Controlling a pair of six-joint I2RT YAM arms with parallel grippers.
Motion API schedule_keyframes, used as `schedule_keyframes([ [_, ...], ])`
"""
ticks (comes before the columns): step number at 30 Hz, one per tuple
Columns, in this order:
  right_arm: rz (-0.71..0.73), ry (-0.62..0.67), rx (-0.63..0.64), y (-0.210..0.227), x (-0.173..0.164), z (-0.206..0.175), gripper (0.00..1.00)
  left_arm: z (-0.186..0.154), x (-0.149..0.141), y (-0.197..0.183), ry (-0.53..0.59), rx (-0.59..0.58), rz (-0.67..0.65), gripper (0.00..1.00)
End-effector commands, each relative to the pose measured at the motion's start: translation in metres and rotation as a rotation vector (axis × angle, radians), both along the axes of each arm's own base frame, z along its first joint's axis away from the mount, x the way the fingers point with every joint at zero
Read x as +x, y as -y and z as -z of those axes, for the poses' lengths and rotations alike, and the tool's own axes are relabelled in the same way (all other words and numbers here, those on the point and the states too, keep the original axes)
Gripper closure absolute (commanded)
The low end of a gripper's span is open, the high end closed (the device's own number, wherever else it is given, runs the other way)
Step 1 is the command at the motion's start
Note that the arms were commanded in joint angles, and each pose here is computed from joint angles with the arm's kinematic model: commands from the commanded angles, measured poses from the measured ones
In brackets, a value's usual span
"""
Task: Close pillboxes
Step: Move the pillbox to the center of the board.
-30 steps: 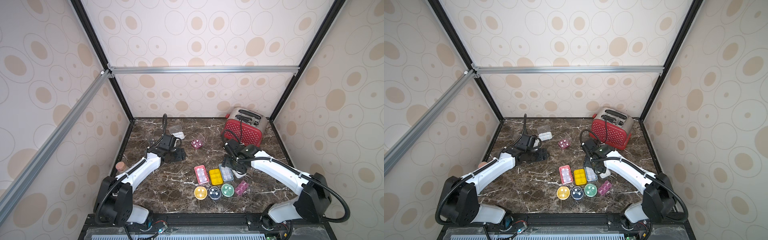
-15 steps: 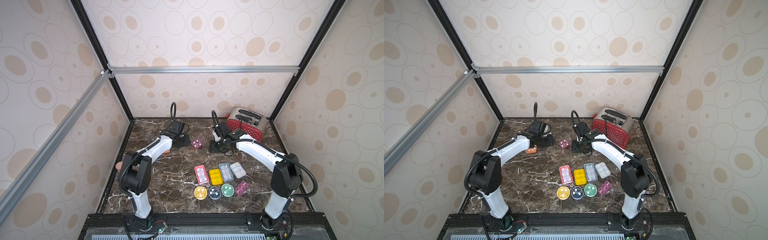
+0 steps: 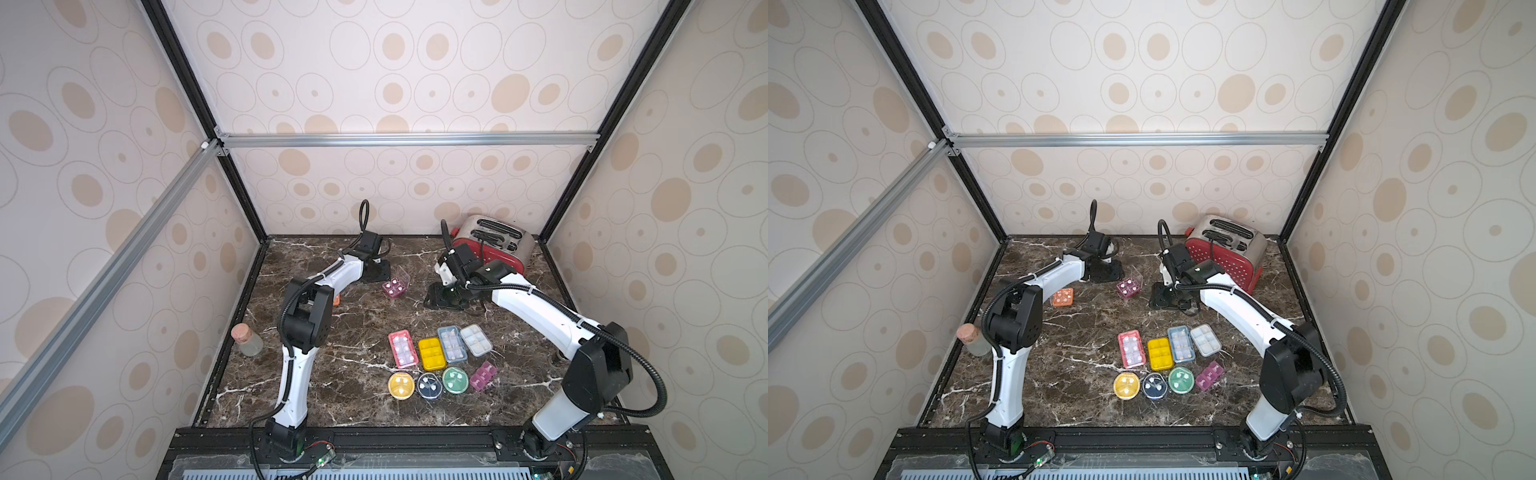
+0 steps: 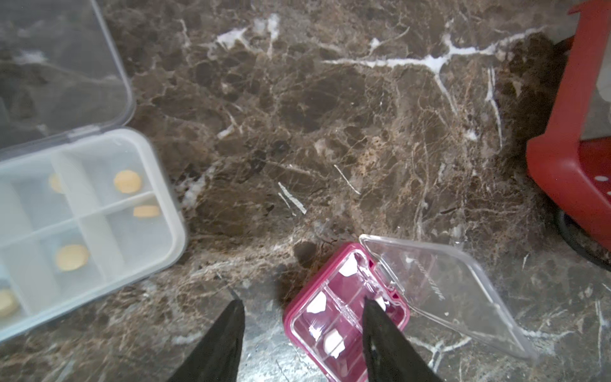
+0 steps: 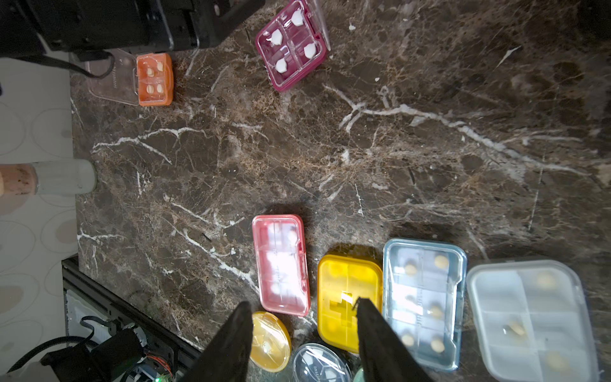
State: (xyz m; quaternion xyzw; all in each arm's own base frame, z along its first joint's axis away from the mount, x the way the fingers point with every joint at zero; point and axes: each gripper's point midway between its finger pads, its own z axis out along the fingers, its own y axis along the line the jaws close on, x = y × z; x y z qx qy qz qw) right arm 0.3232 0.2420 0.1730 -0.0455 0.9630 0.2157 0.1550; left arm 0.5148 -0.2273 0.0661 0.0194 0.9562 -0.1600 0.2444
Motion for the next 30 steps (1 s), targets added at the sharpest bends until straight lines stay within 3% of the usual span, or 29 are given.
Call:
schedule_keyframes([
  [1, 0.01, -0.049, -0.003, 0.007, -0.012, 0.007, 0.45, -0.005, 0.005, 0.01, 0.006, -0.005, 0.073, 0.43],
  [7, 0.022, -0.053, 0.016, 0.007, -0.015, 0.007, 0.44, 0.013, 0.008, 0.012, -0.047, 0.015, 0.083, 0.56],
  [18, 0.048, -0.068, 0.044, 0.007, -0.016, 0.008, 0.42, 0.031, -0.005, 0.015, -0.097, -0.002, 0.103, 0.57],
  [23, 0.048, -0.084, 0.049, 0.005, -0.016, 0.012, 0.41, 0.041, -0.016, 0.011, -0.124, 0.02, 0.112, 0.66],
  [30, 0.038, -0.112, 0.024, 0.005, -0.016, 0.02, 0.4, 0.045, -0.034, 0.002, -0.14, 0.074, 0.141, 0.7],
])
